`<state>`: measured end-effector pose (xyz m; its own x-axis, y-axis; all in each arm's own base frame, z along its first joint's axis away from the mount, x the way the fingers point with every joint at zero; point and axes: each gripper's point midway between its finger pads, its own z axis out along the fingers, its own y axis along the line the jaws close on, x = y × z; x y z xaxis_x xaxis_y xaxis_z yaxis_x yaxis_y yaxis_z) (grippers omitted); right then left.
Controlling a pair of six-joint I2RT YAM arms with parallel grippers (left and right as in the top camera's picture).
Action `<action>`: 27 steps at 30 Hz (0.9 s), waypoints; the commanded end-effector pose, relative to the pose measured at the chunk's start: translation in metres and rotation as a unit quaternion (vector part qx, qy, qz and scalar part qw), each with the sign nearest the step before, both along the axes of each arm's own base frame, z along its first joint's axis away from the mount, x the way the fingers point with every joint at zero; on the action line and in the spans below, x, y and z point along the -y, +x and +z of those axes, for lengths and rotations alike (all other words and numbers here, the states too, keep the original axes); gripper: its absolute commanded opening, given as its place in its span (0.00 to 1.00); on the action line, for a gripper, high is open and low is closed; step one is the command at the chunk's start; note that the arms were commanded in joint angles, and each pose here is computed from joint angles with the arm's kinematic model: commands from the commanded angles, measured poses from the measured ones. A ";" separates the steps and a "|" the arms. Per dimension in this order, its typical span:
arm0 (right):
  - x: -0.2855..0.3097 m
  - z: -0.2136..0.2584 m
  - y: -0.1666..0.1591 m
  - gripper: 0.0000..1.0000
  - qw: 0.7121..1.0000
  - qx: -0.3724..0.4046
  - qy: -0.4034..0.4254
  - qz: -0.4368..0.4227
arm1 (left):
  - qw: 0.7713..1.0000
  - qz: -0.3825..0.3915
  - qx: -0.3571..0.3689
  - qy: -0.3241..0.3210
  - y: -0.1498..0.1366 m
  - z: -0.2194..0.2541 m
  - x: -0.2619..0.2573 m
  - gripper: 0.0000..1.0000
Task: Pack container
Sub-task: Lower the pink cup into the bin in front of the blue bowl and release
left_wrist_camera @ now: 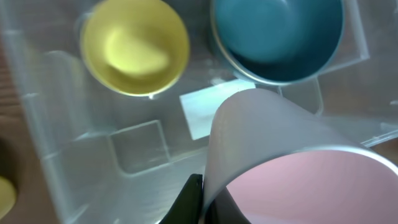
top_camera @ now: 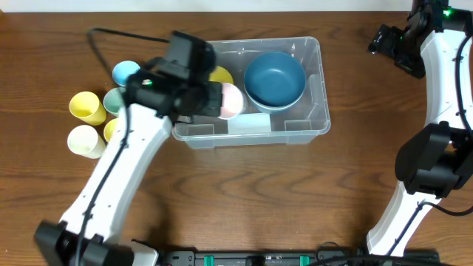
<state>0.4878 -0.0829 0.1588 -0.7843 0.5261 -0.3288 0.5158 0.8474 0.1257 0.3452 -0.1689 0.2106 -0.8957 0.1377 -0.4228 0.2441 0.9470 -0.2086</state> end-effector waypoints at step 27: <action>-0.004 0.003 0.001 0.99 1.000 0.004 0.003 -0.001 | 0.991 -0.067 -0.099 0.063 0.013 -0.129 0.061 0.06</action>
